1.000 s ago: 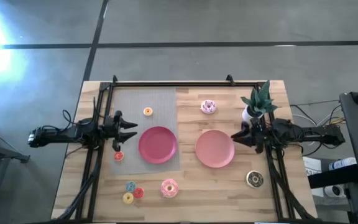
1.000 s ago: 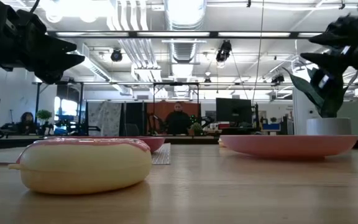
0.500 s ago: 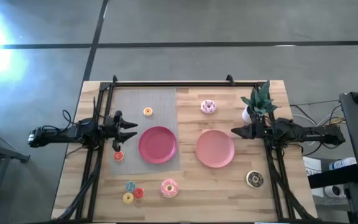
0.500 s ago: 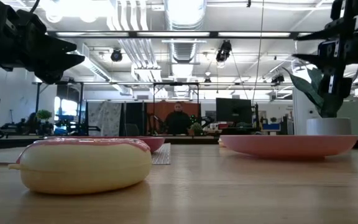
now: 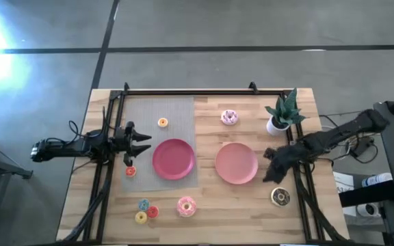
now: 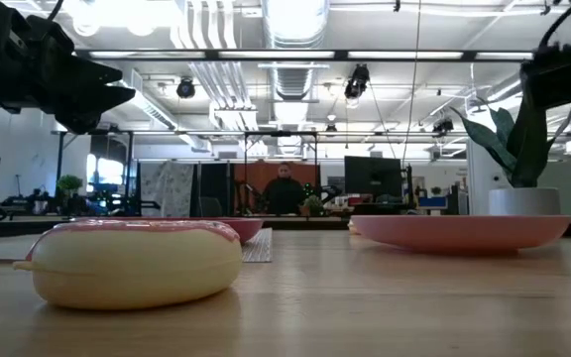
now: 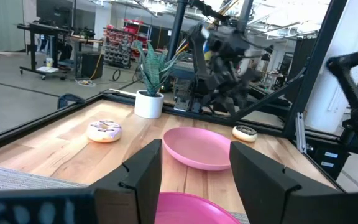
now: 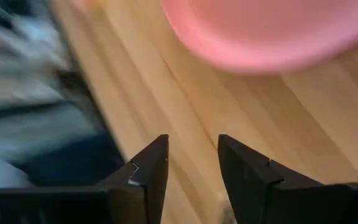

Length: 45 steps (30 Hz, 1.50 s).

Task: Pick & Place donuts
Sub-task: Put the large black donut on the light pink plate

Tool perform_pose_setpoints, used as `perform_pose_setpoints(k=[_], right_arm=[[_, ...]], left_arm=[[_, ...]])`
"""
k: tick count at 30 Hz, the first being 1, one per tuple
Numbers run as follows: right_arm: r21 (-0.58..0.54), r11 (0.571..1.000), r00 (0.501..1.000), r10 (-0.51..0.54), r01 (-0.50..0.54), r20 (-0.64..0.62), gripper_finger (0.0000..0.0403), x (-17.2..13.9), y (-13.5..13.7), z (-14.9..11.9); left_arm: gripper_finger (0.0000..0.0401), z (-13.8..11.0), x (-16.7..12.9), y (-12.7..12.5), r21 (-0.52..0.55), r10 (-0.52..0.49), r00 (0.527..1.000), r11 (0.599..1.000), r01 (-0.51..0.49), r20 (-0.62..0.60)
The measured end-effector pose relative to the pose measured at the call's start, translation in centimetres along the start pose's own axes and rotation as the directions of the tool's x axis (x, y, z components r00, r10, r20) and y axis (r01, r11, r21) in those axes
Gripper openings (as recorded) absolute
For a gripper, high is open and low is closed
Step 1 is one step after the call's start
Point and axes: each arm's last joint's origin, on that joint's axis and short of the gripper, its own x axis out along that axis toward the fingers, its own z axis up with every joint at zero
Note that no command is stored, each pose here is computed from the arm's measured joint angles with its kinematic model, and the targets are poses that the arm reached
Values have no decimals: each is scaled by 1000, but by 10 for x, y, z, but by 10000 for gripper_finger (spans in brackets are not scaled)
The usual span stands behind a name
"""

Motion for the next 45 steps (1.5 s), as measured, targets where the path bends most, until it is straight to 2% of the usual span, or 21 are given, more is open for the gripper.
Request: perform_pose_setpoints(k=[2,4,8,10,13,16,21,26,29,31,35,37,40,43,45], right_arm=[[-60,990,986,-137,131,-100,139,9,8,-3],[-133,967,951,-241,218,-196,152,19,17,-6],[-289,893,835,-431,344,-340,194,42,23,-14],[-386,851,793,-494,356,-356,216,51,26,-18],[-512,791,784,-535,335,-314,237,60,34,-22],[-567,751,780,-560,337,-278,247,62,35,-22],[-631,696,743,-612,343,-271,249,60,25,-27],[-631,698,739,-612,338,-281,249,59,14,-28],[-629,708,754,-592,319,-284,244,65,8,-29],[-623,721,763,-575,303,-294,236,71,4,-29],[-598,726,745,-595,339,-301,208,76,-1,-29],[-595,727,743,-597,342,-302,179,76,-1,-29],[-593,741,770,-566,316,-296,115,73,7,-28],[-542,770,827,-518,338,-219,40,65,21,-22],[-501,794,869,-472,345,-150,22,54,34,-16]], left_arm=[[163,0,0,0,0,0,1000,1000,0,0],[163,0,0,0,0,0,1000,1000,0,0],[163,0,0,0,0,0,1000,1000,0,0],[163,0,0,0,0,0,1000,1000,0,0],[163,0,0,0,0,0,1000,1000,0,0],[163,0,0,0,0,0,1000,1000,0,0],[163,0,0,0,0,0,1000,1000,0,1],[163,0,0,0,0,0,1000,1000,0,1],[163,0,0,0,0,0,1000,1000,0,1],[163,0,0,0,0,0,1000,1000,0,1],[163,0,0,0,0,0,1000,1000,0,1],[163,0,0,0,0,1,1000,1000,-1,0],[163,0,0,0,0,1,1000,1000,-1,-2],[163,0,0,0,1,1,1000,1000,-1,-4],[163,0,0,0,1,2,1000,1000,-2,-6]])
